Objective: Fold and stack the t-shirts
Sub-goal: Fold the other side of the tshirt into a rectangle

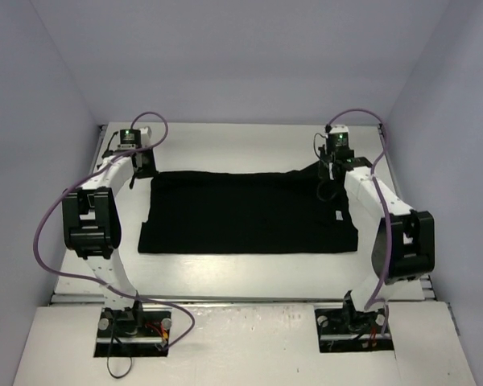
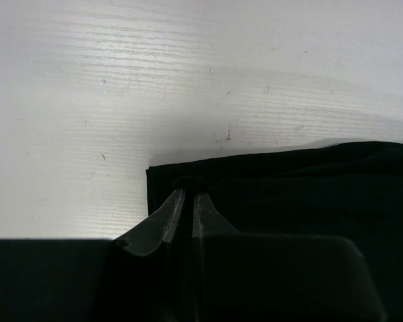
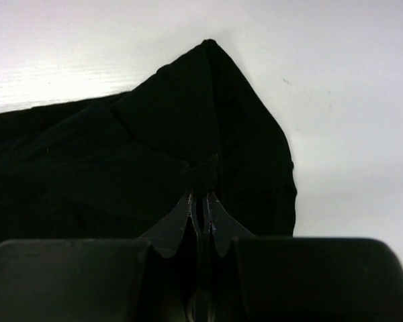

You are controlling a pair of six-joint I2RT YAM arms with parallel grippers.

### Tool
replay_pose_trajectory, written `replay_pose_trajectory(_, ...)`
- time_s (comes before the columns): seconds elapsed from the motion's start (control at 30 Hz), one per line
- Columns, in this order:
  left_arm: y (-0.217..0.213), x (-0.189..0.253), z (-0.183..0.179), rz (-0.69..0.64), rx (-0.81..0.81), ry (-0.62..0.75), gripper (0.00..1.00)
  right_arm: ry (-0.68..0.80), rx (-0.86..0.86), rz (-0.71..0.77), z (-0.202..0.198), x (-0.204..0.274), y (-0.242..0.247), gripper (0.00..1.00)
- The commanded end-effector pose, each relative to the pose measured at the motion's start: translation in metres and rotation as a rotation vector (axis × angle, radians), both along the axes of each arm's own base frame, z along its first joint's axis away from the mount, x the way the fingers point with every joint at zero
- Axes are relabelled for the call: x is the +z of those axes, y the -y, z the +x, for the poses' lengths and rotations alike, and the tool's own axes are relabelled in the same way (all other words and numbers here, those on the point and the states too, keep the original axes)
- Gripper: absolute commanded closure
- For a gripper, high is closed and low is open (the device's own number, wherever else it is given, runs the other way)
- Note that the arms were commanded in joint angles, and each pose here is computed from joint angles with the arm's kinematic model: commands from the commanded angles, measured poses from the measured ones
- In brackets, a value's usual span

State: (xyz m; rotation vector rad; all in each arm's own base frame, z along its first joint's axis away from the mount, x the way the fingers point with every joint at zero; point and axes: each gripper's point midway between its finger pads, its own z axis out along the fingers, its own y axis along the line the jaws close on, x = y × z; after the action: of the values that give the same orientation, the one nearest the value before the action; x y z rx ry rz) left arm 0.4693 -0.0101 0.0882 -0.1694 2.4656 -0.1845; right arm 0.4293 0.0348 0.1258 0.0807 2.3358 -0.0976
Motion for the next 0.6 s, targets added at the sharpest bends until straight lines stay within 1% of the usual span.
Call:
replay_pose_trajectory(0.0,-0.003,0.043,0.010,0.024,0.015,0.129,1.00,0.154,-0.081,0.016,-0.008,0.047,0.009,1.00)
replay_pose_trajectory(0.2,0.000,0.038,0.002,0.030,0.012,0.118,1.00,0.147,-0.088,0.040,-0.031,0.040,0.007,1.00)
replay_pose_trajectory(0.57,0.000,0.021,-0.004,0.053,0.006,0.087,1.00,0.053,-0.064,0.076,-0.056,-0.001,-0.014,1.00)
